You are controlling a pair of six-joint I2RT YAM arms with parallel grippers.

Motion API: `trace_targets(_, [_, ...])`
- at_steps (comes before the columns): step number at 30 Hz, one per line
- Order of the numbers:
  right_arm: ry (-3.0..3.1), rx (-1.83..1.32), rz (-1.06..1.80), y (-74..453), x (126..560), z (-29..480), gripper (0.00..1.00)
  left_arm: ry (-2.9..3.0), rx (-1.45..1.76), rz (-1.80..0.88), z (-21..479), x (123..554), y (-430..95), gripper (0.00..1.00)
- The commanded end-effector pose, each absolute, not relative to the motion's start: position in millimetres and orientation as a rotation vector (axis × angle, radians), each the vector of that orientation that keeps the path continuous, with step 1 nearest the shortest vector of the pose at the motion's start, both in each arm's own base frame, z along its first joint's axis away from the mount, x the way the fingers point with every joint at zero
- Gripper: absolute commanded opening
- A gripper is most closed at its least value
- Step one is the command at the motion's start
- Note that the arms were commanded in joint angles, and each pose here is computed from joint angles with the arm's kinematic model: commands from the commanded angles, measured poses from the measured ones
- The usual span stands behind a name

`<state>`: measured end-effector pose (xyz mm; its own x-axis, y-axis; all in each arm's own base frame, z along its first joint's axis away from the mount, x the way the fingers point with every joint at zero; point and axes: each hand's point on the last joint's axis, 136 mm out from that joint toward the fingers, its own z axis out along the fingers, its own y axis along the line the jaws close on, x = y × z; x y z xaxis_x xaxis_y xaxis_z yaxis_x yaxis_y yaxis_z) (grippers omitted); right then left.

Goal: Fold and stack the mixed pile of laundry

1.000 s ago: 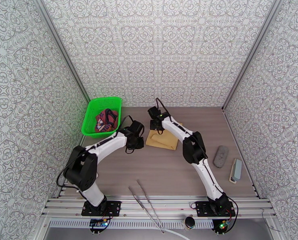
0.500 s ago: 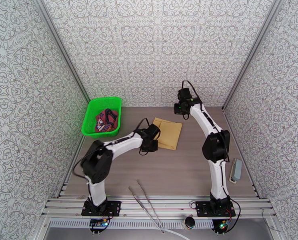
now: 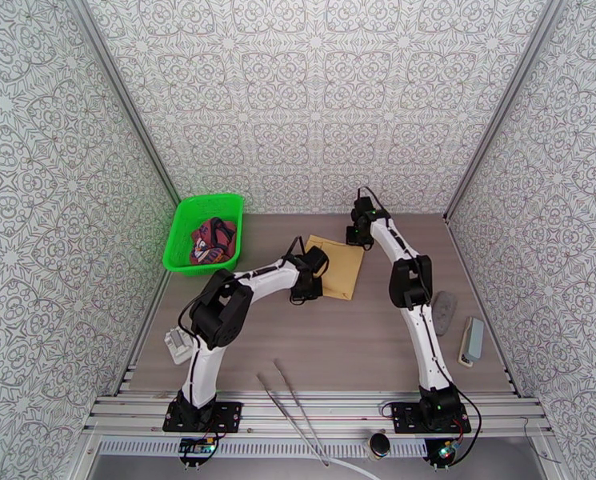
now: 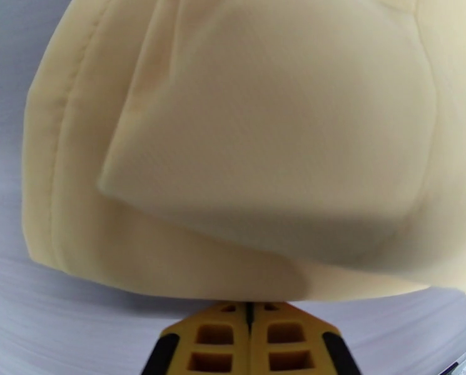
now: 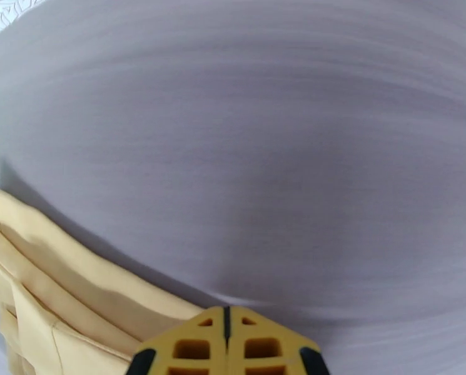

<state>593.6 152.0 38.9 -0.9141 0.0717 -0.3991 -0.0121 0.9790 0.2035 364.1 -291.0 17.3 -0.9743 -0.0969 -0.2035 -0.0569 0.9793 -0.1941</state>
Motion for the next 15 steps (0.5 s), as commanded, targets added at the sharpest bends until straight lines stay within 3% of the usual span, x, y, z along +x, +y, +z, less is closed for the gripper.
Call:
trace_targets(1, [2.715,0.142,0.354,150,597,33,0.00,2.921,-0.187,-0.162,-10,380,-268,0.00])
trace_targets(15, [2.775,0.438,0.313,121,485,18,0.00,2.881,-0.224,-0.117,-25,451,-238,0.00])
